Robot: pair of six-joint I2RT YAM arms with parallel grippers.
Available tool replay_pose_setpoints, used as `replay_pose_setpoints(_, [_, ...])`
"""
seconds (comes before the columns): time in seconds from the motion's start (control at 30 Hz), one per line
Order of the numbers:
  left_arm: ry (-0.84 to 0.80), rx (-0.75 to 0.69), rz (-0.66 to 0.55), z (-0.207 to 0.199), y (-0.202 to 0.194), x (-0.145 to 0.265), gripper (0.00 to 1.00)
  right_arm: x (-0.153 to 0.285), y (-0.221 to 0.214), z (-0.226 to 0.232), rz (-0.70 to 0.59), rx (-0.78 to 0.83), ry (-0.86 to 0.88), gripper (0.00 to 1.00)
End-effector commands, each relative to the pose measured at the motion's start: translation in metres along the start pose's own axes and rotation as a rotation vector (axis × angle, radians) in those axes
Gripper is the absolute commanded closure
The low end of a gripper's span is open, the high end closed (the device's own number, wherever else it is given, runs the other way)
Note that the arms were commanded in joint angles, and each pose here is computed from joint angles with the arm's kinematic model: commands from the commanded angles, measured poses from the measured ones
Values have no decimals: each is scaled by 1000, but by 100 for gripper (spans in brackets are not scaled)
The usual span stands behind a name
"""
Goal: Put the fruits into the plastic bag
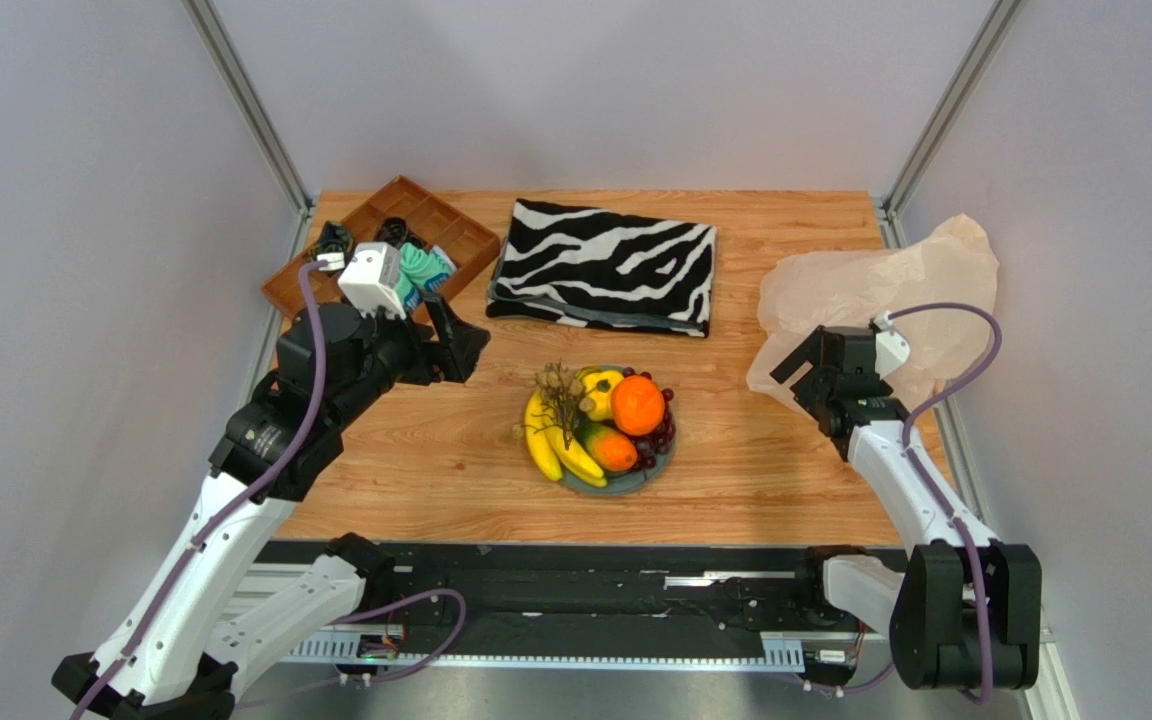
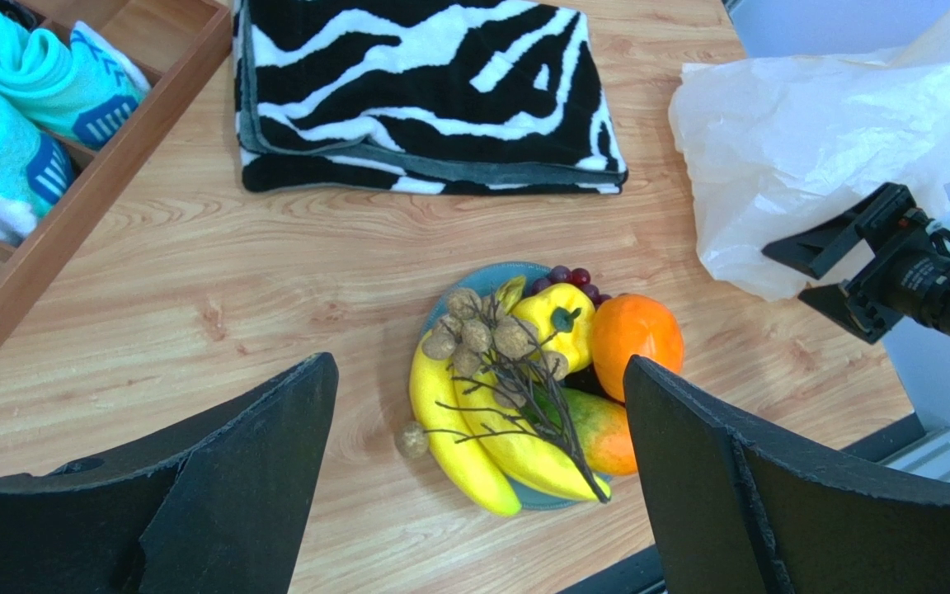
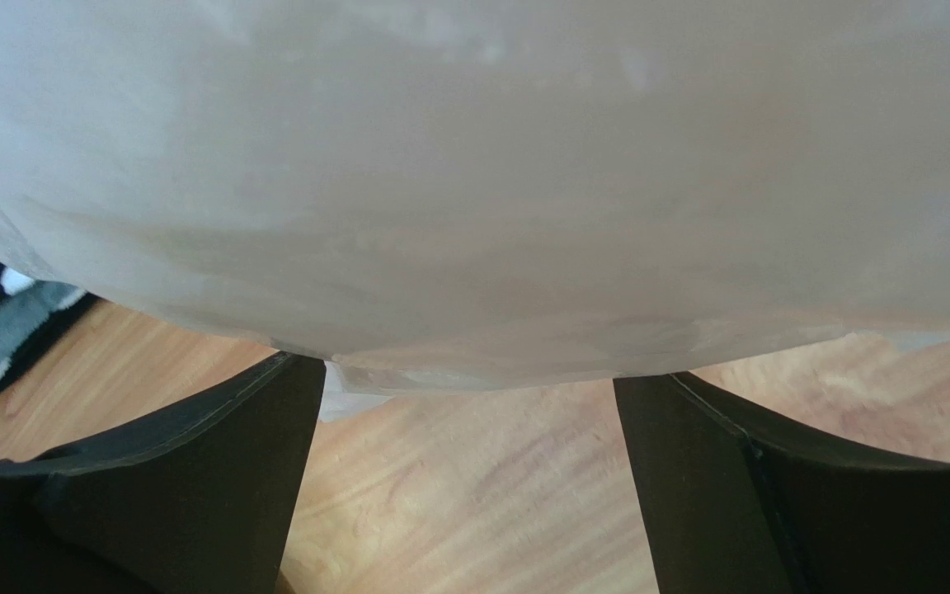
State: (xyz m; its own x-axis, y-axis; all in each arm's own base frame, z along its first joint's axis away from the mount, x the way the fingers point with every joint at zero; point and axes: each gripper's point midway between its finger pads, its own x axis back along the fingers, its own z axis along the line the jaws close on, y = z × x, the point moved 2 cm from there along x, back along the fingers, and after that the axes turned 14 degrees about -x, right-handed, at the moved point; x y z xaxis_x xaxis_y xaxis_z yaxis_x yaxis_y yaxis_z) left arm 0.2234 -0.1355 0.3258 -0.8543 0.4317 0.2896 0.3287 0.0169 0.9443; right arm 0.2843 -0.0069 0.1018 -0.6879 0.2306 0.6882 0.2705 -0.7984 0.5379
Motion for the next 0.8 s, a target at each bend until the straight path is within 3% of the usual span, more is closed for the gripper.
replay_pose_setpoints(0.0, [5,20,-30,-1,7,7,6,-14,28,31,-121,-5,88,12])
replay_pose_setpoints(0.13, [10,17,-28,0,8,10,6,-16,39,48,-151,-20,128,21])
replay_pose_setpoints(0.23, [5,18,-24,-1,9,11,5,-23,45,51,-174,-1,117,34])
replay_pose_setpoints(0.5, [-7,8,-28,-3,14,19,5,-39,68,86,-199,99,135,83])
replay_pose_setpoints(0.53, [-5,8,-28,-3,15,20,5,-38,68,91,-182,108,143,93])
replay_pose_setpoints(0.6, [-19,0,-38,-5,17,24,6,-30,78,105,-190,96,175,99])
replay_pose_setpoints(0.77, [-85,-18,-72,-15,25,23,6,10,97,134,-192,53,280,100])
